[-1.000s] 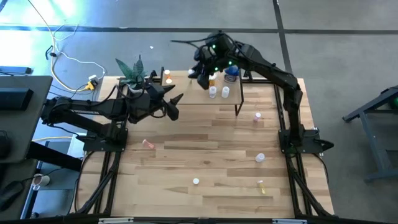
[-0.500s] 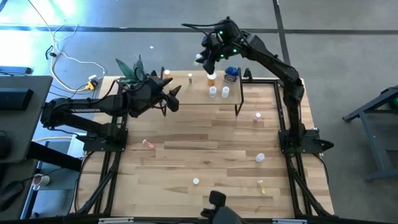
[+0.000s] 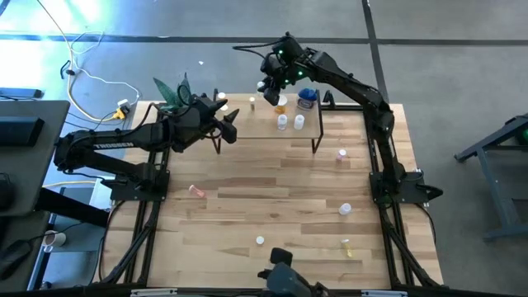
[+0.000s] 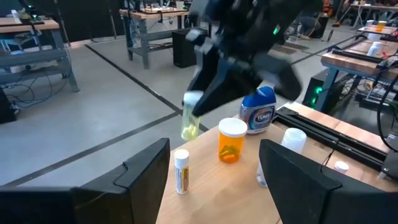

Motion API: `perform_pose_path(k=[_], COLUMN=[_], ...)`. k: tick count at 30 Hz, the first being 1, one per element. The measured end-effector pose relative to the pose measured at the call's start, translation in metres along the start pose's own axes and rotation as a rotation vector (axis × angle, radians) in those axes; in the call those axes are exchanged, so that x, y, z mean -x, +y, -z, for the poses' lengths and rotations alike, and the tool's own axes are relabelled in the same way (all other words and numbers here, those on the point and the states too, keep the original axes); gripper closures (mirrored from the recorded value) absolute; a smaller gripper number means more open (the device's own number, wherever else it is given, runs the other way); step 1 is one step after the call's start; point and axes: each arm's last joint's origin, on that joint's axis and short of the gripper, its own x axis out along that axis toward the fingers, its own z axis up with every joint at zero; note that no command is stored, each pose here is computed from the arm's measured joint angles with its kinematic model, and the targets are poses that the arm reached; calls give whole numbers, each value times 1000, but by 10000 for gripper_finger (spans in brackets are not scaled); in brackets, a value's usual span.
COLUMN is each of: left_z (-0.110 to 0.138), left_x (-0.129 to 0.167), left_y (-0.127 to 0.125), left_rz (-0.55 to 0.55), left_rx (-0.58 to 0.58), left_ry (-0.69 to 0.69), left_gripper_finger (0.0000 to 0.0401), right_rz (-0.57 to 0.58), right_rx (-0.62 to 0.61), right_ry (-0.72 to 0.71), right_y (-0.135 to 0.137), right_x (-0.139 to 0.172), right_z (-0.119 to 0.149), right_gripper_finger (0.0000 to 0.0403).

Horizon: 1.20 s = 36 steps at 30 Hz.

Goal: Pick and place medicine bottles onto shelf by color
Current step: Put the top yellow pill bottle on the shelf

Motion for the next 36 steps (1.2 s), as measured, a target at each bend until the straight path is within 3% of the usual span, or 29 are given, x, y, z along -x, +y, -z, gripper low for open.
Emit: perform_pose_path(k=[10,36], left_z=[-8,-23], left_x=[10,32], left_y=[8,21], left_rz=[2,9], left_rx=[28,22], left_ry=[-36,-106], left_gripper_finger=[164,165], right_rz=[46,79], right_rx=[-25,-51], right_ry=[122,222], right_y=[-7,-4], right_x=[-27,-42], right_z=[17,28], right_gripper_finger=[304,304])
